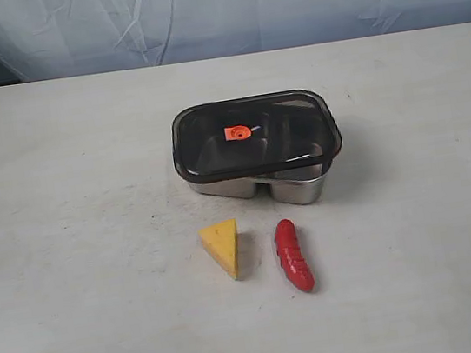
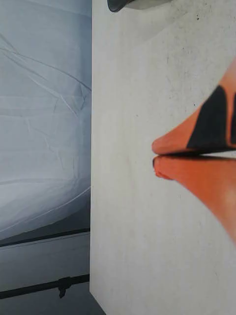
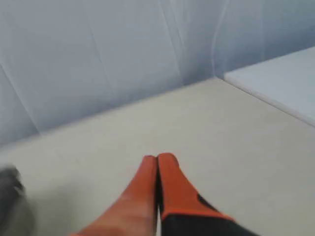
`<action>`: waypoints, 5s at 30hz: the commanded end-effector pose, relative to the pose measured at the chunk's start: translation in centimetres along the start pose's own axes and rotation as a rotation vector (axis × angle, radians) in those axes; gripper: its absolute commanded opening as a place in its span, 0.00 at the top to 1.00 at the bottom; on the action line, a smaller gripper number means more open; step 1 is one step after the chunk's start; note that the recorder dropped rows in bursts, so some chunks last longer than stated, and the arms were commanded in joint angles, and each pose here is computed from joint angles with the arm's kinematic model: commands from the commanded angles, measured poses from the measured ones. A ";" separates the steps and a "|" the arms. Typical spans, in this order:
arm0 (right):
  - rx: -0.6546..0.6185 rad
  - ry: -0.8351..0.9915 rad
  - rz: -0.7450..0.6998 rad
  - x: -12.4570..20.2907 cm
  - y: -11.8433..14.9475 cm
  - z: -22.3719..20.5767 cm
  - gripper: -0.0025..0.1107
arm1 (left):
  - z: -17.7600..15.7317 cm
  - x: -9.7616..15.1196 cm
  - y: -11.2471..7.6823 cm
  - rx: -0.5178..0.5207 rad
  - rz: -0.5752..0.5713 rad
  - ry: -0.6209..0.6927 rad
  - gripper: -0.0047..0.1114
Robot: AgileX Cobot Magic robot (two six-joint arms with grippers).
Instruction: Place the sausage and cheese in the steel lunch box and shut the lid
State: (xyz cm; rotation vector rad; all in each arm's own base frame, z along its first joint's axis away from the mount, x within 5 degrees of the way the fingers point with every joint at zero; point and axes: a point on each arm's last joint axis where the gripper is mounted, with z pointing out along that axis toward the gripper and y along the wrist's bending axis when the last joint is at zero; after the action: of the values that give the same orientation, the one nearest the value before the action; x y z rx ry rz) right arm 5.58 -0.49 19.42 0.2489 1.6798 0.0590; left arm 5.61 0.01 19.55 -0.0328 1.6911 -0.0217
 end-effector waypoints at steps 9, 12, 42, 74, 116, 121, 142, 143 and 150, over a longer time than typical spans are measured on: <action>-0.212 -0.188 0.809 -6.6 1.9 -1.3 0.99 | 0.0 0.0 0.0 0.002 -0.002 -0.014 0.96; -0.220 -0.003 0.598 -10.6 3.6 1.4 0.99 | 0.0 0.0 0.0 0.001 0.005 -0.014 0.96; -0.927 1.033 0.568 2.7 9.5 38.1 0.50 | 0.0 0.0 0.0 0.001 0.005 -0.014 0.96; -1.021 1.165 0.439 7.8 13.5 39.1 0.51 | 0.0 0.0 0.0 0.001 0.005 -0.014 0.96; -1.048 1.142 0.370 5.5 14.4 38.6 0.98 | 0.0 0.0 0.0 0.001 0.005 -0.014 0.96; -1.054 1.130 0.354 4.8 14.5 38.4 0.98 | 0.0 0.0 0.0 0.001 0.005 -0.014 0.96; -1.056 1.131 0.358 4.9 14.6 38.4 0.98 | 0.0 0.0 0.0 0.001 0.005 -0.014 0.96; -1.060 1.121 0.353 4.5 14.7 38.4 0.98 | 0.0 0.0 0.0 0.001 0.005 -0.014 0.96; -1.100 1.008 0.324 -0.6 15.6 37.5 0.98 | 0.0 0.0 0.0 0.001 0.005 -0.014 0.96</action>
State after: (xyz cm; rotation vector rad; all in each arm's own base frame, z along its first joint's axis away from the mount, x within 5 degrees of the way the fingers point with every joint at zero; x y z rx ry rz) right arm 44.62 10.74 16.40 -0.4127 2.3212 1.5261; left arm 5.61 0.01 19.55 -0.0328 1.6911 -0.0217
